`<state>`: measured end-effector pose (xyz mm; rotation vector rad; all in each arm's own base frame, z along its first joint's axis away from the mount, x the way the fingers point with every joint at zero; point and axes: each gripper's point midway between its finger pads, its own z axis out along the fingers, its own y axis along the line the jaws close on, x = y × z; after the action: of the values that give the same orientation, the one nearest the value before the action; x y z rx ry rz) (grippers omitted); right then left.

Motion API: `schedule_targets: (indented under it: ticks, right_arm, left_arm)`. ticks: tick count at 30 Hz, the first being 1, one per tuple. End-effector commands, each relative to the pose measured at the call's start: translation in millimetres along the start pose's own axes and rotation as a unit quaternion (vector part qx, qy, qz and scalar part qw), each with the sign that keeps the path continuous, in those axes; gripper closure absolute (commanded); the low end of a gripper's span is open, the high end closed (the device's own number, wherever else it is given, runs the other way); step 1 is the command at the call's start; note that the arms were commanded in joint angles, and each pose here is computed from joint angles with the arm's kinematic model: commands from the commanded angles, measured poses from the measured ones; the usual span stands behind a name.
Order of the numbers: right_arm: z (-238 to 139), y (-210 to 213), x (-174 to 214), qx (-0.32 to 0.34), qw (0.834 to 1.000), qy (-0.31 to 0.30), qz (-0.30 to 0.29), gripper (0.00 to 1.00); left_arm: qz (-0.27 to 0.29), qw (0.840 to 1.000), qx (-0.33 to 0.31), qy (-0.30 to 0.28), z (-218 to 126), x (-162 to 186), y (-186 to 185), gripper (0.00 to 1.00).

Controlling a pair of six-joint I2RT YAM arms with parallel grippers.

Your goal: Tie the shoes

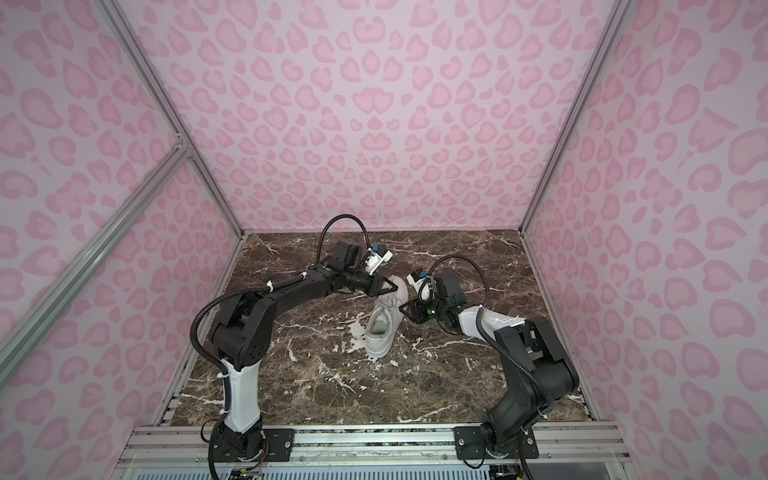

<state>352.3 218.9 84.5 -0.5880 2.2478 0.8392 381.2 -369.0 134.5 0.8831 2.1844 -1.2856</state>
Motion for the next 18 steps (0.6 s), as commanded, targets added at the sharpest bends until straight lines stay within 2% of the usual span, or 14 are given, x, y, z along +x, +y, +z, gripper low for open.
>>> schedule_targets:
  ticks: [1, 15, 18]
  right_arm:
    - [3.5, 9.4, -17.7, -0.030, 0.999, -0.035, -0.015, 0.57]
    - [22.3, 28.8, -28.9, -0.087, 0.996, -0.032, -0.020, 0.57]
    - [26.1, 30.8, -28.1, -0.100, 0.995, -0.022, -0.015, 0.60]
  left_arm:
    - [0.010, 1.000, 0.011, -0.010, -1.2, -4.7, -3.4, 0.97]
    - [0.006, 1.000, 0.014, -0.012, -2.9, -2.8, -4.4, 0.97]
    - [0.004, 1.000, 0.013, -0.012, -3.2, -2.4, -3.8, 0.97]
